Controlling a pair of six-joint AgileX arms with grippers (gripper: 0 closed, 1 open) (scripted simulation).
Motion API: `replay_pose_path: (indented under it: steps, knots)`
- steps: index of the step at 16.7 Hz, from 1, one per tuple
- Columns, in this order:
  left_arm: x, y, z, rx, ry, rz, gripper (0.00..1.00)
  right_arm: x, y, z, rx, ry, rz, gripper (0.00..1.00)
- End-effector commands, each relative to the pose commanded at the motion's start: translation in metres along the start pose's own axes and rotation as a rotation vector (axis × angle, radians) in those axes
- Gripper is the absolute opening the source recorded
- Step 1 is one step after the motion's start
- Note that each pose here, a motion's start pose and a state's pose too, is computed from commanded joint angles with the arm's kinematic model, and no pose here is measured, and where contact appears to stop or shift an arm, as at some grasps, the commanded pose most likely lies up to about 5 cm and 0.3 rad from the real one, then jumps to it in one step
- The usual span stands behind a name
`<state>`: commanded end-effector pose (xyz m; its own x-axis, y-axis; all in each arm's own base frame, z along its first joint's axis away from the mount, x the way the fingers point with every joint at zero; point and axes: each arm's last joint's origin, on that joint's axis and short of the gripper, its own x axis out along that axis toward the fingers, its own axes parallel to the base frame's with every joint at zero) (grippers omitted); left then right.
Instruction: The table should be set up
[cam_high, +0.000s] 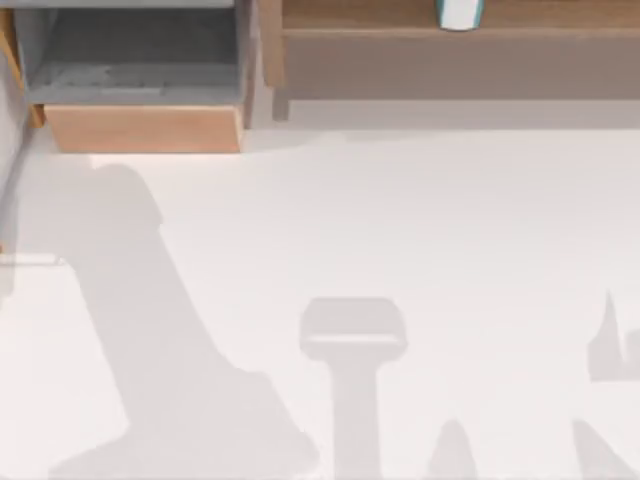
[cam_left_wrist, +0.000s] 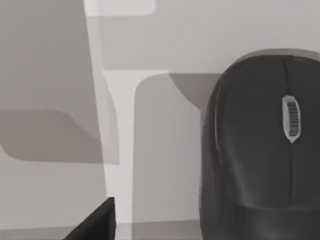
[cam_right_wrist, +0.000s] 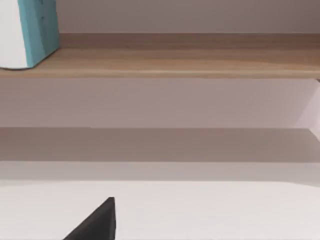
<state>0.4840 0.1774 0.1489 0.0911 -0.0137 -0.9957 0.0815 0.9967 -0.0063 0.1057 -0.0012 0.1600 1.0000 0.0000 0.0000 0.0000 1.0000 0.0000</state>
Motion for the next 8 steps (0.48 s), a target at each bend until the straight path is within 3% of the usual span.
replay_pose_path:
  steps: [6, 8]
  knots:
    - [0.0105, -0.0026, 0.0045, 0.001, -0.007, 0.005, 1.00, 0.0000, 0.0000, 0.0000, 0.000, 0.000, 0.000, 1.00]
    - [0.0105, -0.0026, 0.0045, 0.001, -0.007, 0.005, 0.85, 0.0000, 0.0000, 0.0000, 0.000, 0.000, 0.000, 1.00]
